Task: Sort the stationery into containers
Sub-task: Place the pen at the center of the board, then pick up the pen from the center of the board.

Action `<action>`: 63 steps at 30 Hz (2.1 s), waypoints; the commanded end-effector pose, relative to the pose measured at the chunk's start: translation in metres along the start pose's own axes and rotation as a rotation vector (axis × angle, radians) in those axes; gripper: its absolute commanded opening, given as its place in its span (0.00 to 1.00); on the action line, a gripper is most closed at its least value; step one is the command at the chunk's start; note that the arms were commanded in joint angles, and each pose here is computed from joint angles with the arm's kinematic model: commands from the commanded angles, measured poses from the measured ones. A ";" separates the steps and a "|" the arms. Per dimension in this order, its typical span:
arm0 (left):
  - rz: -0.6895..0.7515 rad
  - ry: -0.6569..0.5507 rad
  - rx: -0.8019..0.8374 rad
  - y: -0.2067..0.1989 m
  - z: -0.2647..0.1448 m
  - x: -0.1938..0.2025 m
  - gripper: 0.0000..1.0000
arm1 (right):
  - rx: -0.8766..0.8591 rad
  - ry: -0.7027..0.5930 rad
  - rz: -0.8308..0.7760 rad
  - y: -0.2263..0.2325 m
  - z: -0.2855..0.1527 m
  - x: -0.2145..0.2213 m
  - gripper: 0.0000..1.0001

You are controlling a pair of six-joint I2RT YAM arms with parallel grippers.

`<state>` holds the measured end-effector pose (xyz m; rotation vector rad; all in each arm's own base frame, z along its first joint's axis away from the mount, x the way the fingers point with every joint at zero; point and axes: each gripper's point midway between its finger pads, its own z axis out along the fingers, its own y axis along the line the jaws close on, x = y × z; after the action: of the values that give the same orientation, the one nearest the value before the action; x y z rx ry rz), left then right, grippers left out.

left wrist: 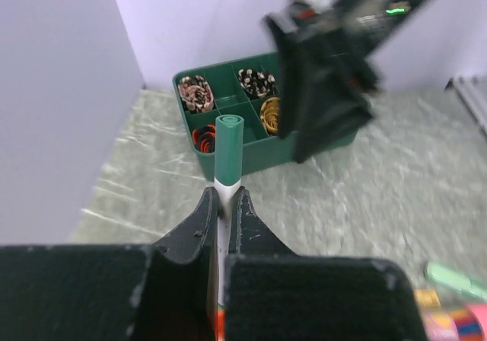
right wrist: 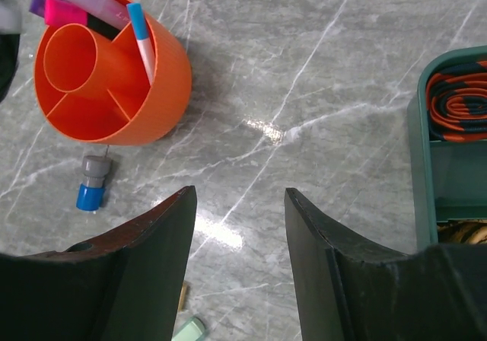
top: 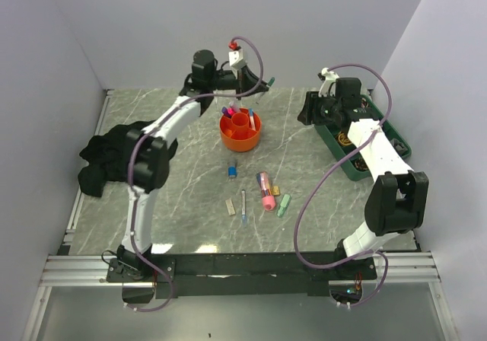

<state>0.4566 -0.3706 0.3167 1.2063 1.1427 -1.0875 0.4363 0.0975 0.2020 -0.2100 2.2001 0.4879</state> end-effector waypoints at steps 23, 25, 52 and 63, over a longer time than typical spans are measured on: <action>-0.279 -0.040 -0.048 0.047 -0.008 0.106 0.03 | 0.031 0.010 -0.004 -0.019 0.028 -0.009 0.58; -0.290 -0.034 -0.056 0.048 -0.008 0.113 0.04 | 0.032 0.015 0.001 -0.020 0.030 -0.007 0.58; -0.107 -0.017 -0.150 0.050 -0.023 0.052 0.48 | -0.069 0.033 -0.077 0.004 0.020 -0.003 0.61; 0.083 0.087 -0.407 -0.021 -0.118 -0.079 0.59 | -0.660 0.198 -0.899 0.169 -0.017 0.088 0.61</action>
<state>0.4550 -0.3023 0.3641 1.0089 1.2445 -0.9016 0.3790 0.1989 0.1608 -1.0066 2.1578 0.6269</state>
